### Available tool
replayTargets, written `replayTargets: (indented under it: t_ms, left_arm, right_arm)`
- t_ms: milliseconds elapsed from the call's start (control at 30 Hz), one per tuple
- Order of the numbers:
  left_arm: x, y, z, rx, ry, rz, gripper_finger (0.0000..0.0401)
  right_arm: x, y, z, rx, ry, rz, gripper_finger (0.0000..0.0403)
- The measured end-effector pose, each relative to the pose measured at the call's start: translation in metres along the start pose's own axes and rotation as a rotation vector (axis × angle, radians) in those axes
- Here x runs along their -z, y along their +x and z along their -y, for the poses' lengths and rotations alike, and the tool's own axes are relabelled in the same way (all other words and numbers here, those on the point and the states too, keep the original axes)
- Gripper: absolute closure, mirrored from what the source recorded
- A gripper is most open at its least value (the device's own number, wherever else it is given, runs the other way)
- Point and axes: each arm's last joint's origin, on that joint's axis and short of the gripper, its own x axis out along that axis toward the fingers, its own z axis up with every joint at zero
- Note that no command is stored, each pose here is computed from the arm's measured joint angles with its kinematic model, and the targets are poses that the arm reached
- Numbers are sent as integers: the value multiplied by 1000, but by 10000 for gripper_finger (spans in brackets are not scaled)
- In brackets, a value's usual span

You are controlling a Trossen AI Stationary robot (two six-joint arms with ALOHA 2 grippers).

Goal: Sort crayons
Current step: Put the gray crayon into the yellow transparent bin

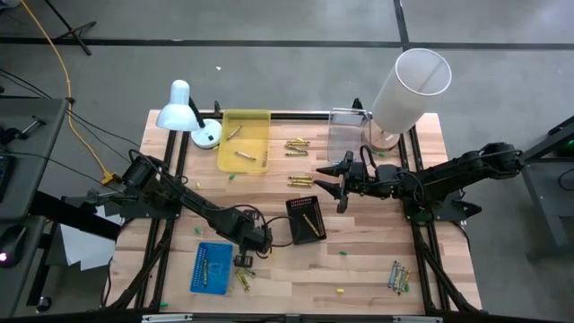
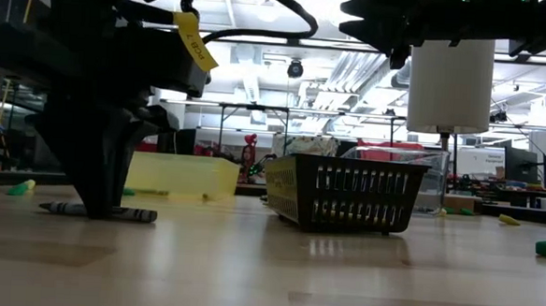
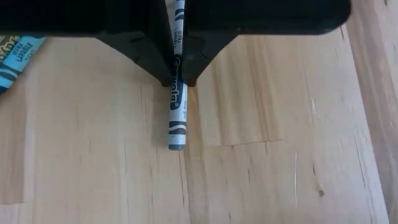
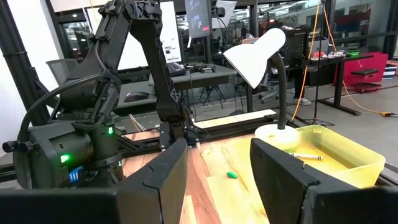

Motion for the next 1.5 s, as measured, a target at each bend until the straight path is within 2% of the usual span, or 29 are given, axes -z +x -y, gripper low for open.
replayTargets:
  t_ms: [133, 233, 333, 433, 533, 600, 700, 800, 967, 1067, 1267, 1500]
  left_arm:
    - [1, -8, -4, -3, 29, 7, 398]
    - [6, -25, -14, -50, 30, 23, 400]
    - [1, -61, -24, -110, 21, 178, 400]
    - [4, -92, -37, -225, 21, 298, 400]
    - [2, -126, -47, -347, 13, 497, 401]
    - [1, -138, -53, -412, 7, 634, 401]
    - [4, -140, -64, -447, 5, 842, 401]
    - [10, -126, -77, -435, -24, 1040, 401]
    - [33, -94, -99, -381, -122, 1236, 401]
    - [43, -85, -109, -372, -161, 1262, 401]
    - [44, -88, -119, -350, -154, 1283, 401]
    - [43, -91, -128, -388, -162, 1283, 401]
  right_arm:
    - [0, 0, 0, 0, 0, 0, 233]
    - [0, 0, 0, 0, 0, 0, 233]
    - [0, 0, 0, 0, -1, -1, 233]
    - [1, 0, 0, 1, -2, -8, 233]
    - [2, 0, 0, 2, -5, -16, 233]
    - [2, 0, 0, 2, -7, -22, 233]
    - [3, 0, 0, 4, -10, -35, 233]
    - [4, 0, 0, 4, -12, -40, 233]
    - [6, 0, 1, 6, -19, -63, 233]
    - [7, 0, 1, 7, -28, -70, 233]
    - [6, 0, 1, 6, -74, -66, 233]
    - [-8, 0, 3, 12, -119, 75, 233]
